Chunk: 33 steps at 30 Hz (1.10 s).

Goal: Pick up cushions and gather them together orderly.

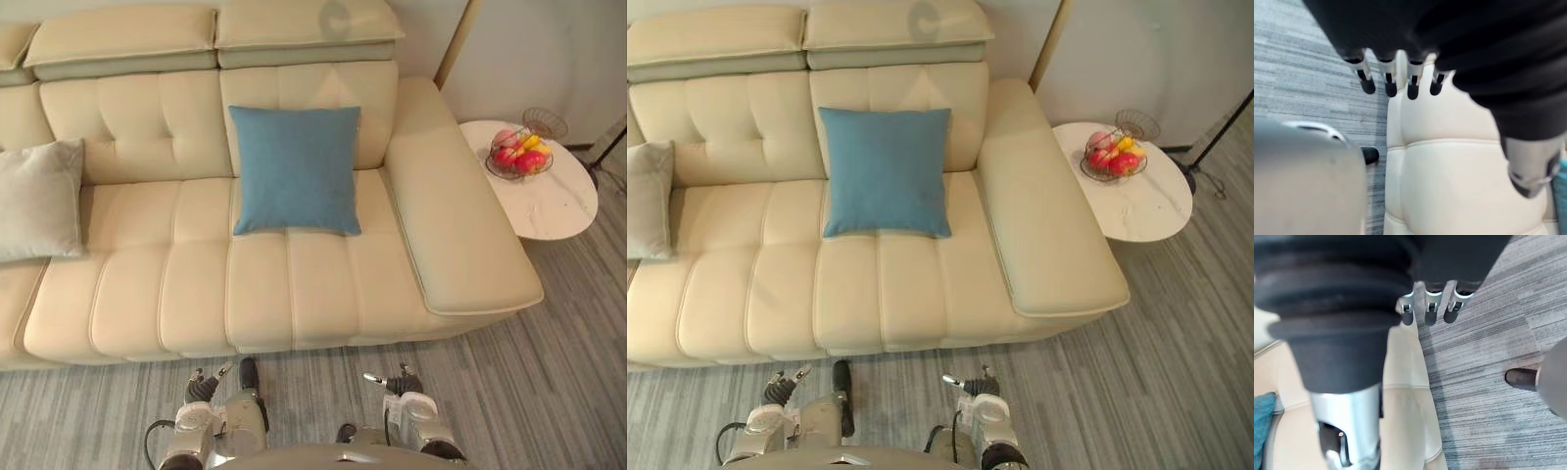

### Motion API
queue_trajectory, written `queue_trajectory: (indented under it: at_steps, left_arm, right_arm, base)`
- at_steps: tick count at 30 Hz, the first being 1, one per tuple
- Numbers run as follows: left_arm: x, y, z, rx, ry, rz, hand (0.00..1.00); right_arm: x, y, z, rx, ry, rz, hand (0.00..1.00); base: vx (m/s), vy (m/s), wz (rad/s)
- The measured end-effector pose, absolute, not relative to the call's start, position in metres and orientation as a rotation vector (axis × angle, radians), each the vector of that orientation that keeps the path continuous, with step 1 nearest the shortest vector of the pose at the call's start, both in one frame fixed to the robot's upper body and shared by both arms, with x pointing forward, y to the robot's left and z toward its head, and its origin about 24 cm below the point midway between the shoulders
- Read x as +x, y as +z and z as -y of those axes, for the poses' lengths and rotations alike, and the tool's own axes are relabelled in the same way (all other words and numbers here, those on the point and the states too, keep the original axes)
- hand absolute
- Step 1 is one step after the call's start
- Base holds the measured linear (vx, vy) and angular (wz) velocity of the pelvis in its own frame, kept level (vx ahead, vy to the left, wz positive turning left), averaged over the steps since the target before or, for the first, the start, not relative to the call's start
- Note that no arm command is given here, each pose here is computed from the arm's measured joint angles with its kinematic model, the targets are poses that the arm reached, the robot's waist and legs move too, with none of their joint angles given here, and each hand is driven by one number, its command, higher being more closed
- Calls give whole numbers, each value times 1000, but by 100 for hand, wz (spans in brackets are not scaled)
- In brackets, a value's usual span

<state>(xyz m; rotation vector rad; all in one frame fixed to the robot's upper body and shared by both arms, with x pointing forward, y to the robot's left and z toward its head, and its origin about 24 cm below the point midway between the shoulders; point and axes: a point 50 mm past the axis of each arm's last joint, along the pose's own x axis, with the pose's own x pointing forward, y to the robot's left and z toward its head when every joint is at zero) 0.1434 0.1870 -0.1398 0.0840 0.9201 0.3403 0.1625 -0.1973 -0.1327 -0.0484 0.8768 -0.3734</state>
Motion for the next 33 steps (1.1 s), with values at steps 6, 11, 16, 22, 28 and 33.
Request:
queue_trajectory:
  at_steps: [6, 11, 16, 22, 28, 33]
  left_arm:
    - [141, -142, -180, 63, 326, -931, 0]
    - [124, -148, -196, 116, 300, -993, 0]
    - [108, -155, -200, 134, 296, -1060, 0]
    - [95, -160, -205, 116, 295, -1118, 0]
    - [95, -160, -205, 116, 295, -1118, 0]
    - [95, -160, -205, 116, 295, -1118, 0]
  right_arm:
    - [139, -141, 205, -31, -417, -944, 0]
    - [108, -156, 199, 74, -490, -1074, 0]
    - [98, -160, 204, 114, -541, -1111, 0]
    - [110, -158, 216, 138, -569, -1119, 0]
    - [110, -158, 216, 138, -569, -1119, 0]
    - [110, -158, 216, 138, -569, -1119, 0]
  base:
    - [-144, 158, -6]
    - [-90, 203, 26]
    - [20, 67, 4]
    - [46, -14, -10]
    - [0, 0, 0]
    - [0, 0, 0]
